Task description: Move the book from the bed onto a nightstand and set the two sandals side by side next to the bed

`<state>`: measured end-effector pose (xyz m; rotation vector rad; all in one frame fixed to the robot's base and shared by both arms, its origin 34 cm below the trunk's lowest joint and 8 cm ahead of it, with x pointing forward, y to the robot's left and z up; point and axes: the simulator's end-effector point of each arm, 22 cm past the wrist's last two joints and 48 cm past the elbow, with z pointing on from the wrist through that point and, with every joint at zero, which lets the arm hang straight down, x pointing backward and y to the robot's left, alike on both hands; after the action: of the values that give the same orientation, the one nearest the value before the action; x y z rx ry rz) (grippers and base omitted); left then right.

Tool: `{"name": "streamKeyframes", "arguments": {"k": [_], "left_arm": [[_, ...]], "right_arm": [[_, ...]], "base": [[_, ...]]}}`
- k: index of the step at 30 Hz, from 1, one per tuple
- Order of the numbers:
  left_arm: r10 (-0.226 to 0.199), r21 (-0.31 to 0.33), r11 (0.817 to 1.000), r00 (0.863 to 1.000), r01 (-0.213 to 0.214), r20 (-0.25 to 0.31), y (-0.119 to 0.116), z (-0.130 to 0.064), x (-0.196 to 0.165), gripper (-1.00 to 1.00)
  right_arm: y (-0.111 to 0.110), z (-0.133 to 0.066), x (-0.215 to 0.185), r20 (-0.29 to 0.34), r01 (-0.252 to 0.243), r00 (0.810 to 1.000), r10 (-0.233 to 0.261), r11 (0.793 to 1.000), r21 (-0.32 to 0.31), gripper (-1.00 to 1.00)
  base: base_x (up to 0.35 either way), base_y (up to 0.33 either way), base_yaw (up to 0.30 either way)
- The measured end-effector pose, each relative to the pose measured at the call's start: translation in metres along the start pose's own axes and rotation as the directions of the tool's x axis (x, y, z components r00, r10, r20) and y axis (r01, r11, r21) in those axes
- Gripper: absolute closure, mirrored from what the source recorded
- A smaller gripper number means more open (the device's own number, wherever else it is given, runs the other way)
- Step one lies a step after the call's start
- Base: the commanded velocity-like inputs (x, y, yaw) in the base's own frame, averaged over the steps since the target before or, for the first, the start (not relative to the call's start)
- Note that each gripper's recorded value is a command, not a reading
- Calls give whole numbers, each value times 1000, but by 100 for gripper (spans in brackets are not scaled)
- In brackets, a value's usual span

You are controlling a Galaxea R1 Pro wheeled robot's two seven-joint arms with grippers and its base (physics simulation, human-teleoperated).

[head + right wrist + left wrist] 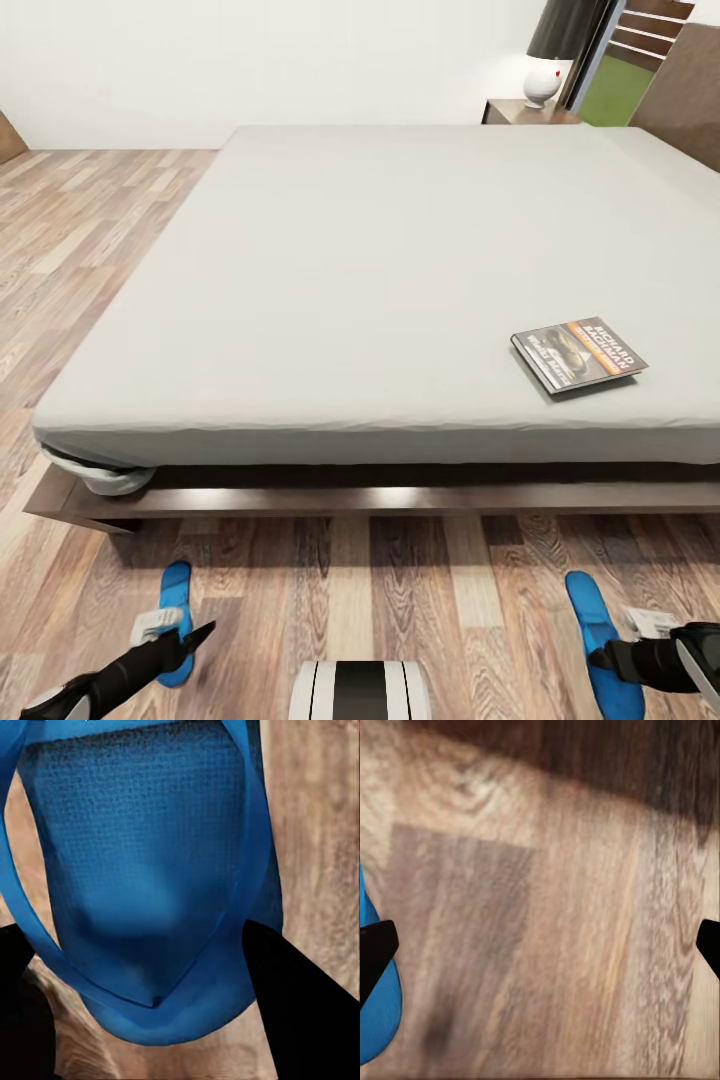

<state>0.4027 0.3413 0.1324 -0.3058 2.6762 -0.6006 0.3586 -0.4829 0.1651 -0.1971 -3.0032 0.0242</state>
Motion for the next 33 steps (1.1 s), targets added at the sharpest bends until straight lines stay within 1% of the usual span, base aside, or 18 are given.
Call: {"name": "streamKeyframes", "arguments": {"k": [1,3,6,12,33], "left_arm": [[-3,3,1000,1000,3,1,0,0,0,-100],[-11,10,1000,1000,11,4,-1,-1,1,-100],[-13,14,1000,1000,13,5,-1,-2,1,-100],[-13,15,1000,1000,13,5,-1,-2,1,-100],[-15,14,1000,1000,15,5,-1,-2,1,-100]], "right_arm": [[-4,0,0,2,-10,1000,10,1000,18,100],[-27,-2,-1,3,-5,1000,5,992,124,100],[-31,-2,-1,6,-13,1000,13,989,145,100],[-33,-2,-1,7,-15,1000,14,988,152,100],[-29,-1,-1,8,-17,1000,16,989,146,100]], "base": [[0,77,0],[0,113,0],[0,209,0],[0,276,0],[0,287,0]]}}
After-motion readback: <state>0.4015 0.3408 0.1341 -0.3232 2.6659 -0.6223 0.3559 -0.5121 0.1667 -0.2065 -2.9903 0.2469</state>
